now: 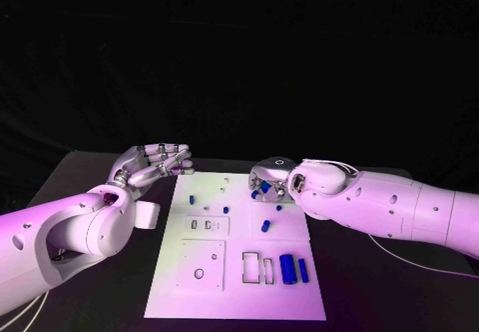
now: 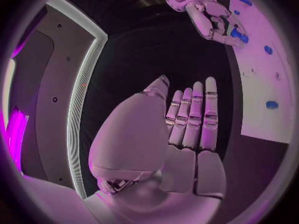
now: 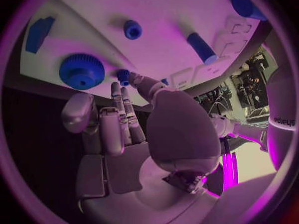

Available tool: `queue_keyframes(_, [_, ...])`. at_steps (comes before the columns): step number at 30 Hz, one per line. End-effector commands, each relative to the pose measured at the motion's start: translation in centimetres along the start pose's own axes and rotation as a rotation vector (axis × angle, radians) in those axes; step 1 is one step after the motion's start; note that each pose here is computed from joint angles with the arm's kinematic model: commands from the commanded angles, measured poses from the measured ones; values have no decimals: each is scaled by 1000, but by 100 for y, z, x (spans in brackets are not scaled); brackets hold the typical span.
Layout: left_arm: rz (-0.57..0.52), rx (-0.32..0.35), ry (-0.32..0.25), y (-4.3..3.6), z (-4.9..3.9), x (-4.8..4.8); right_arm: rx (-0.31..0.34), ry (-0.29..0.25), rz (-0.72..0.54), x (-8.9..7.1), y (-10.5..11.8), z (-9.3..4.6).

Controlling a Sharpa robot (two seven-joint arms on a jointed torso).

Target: Assemble the parts on the task board

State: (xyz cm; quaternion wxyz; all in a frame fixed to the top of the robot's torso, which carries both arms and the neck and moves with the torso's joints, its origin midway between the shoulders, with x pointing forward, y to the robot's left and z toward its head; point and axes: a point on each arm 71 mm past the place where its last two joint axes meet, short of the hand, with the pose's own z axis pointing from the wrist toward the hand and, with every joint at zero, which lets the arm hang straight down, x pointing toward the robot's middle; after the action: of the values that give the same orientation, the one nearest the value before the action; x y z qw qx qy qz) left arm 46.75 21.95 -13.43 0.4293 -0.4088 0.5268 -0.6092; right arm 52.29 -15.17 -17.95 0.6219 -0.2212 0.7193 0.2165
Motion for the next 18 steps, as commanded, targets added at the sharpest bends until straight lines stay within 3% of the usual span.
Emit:
queue_keyframes(1, [-9, 7, 18, -20, 6, 16, 3, 26, -21, 24, -3, -1])
queue_keyframes(13, [-8, 5, 17, -19, 8, 10, -11, -8, -16, 2, 21, 0])
queue_keyframes(18, [-8, 5, 17, -18, 9, 7, 5, -51, -13, -24, 4, -4])
